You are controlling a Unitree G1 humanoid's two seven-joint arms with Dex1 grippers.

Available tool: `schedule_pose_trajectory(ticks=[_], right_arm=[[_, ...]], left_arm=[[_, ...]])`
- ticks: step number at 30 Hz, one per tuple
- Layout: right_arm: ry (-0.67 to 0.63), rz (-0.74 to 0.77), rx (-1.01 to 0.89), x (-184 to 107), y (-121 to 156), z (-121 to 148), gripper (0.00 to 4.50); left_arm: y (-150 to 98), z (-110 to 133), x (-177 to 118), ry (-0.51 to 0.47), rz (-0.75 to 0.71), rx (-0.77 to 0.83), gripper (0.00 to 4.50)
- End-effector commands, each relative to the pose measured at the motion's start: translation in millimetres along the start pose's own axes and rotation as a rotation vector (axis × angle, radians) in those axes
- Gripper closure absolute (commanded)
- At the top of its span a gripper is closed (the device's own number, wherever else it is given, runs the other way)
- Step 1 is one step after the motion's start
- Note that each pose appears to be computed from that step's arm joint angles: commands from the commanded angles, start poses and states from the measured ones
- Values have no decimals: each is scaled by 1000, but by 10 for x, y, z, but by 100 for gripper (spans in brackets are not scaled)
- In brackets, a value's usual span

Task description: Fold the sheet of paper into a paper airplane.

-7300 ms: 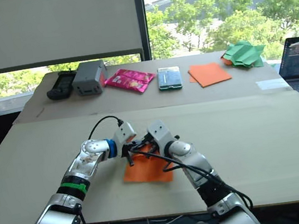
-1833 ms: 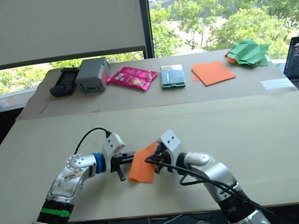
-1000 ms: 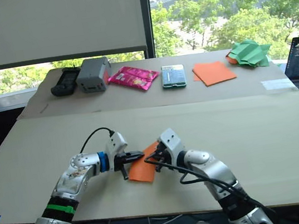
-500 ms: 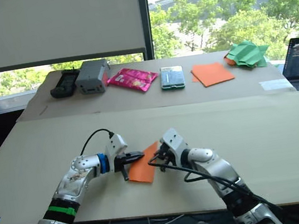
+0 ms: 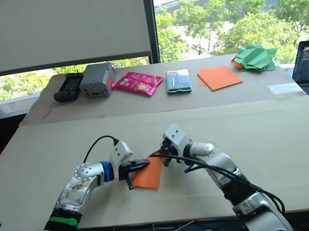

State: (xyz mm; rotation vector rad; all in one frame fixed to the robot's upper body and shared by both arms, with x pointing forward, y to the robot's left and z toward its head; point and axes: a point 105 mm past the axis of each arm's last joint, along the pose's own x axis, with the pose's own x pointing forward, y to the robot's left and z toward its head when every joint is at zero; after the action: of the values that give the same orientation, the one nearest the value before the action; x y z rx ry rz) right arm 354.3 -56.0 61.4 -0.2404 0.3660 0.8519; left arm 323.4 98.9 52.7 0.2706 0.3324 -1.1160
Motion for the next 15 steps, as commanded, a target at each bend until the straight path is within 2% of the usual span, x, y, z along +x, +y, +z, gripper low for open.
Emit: schedule_pose_trajectory(ticks=[1, 5, 15], right_arm=[[75, -57, 21, 12, -124, -202, 450], [76, -47, 20, 23, -120, -221, 450], [72, 61, 15, -54, 195, -333, 450]], left_arm=[[-56, -216, -19, 84, -9, -38, 447], [-40, -224, -49, 90, 2, -36, 447], [-25, -232, -82, 94, 10, -38, 447]])
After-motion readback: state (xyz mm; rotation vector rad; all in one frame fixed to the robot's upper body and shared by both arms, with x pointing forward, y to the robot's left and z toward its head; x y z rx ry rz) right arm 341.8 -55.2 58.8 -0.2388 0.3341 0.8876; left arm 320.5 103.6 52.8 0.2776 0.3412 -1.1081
